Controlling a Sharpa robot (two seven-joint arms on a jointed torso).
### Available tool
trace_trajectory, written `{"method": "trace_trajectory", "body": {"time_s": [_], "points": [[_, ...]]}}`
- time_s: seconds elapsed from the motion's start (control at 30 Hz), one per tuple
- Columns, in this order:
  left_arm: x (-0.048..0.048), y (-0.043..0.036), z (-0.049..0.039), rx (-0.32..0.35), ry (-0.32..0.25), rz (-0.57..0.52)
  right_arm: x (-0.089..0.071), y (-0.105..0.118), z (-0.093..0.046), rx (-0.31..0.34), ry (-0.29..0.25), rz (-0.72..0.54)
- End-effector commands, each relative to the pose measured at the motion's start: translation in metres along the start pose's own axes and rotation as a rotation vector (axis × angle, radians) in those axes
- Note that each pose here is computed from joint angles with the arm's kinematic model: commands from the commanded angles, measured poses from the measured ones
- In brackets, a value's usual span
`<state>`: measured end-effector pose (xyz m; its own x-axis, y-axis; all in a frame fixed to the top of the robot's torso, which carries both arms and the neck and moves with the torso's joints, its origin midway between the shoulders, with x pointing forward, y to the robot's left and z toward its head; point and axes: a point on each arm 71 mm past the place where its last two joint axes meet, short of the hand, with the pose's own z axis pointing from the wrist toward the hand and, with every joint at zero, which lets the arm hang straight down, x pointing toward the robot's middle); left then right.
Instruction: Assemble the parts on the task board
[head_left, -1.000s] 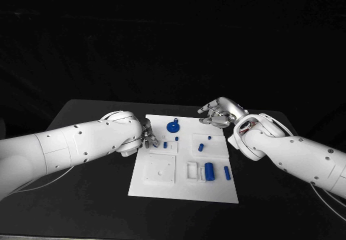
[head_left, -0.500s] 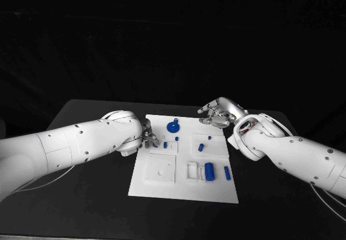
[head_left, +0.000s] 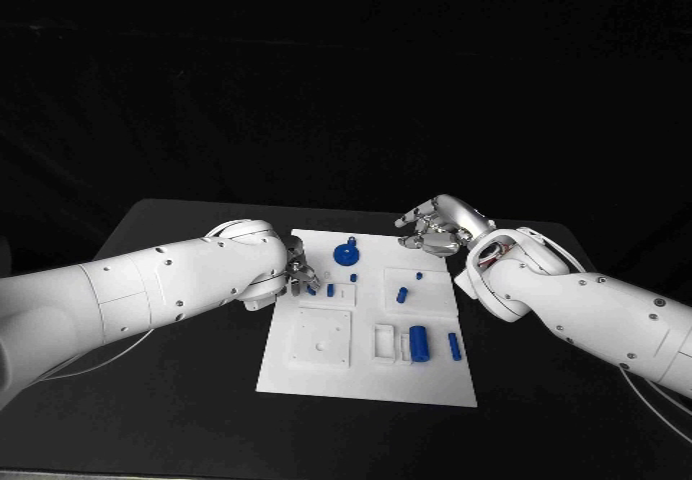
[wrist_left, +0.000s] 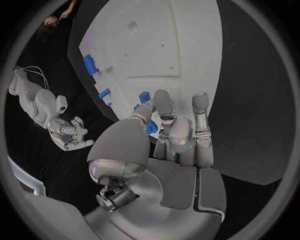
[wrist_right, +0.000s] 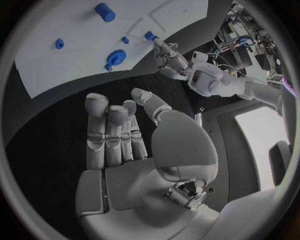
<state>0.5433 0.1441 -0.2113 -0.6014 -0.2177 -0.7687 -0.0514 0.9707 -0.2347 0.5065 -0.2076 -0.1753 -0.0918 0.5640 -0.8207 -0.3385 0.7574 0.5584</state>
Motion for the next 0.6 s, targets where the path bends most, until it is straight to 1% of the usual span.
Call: {"method": "trace_trajectory", "body": {"time_s": [0.03,0.37,0.6], "points": [[0.0072,-0.0029,0.0014,0.008,0.043,0.024,0.0013,0.0012,0.0002,-0.010,0.014,-0.002],[0.0094,-0.0037,0.0024,-0.005,0.081,0.060,0.0013,0.0017,-0.0002,-0.011,0.018,-0.002],[0.0099,-0.0026,0.0023,-0.013,0.092,0.084,0.0012,0.0016,-0.0004,-0.011,0.020,-0.002]]}}
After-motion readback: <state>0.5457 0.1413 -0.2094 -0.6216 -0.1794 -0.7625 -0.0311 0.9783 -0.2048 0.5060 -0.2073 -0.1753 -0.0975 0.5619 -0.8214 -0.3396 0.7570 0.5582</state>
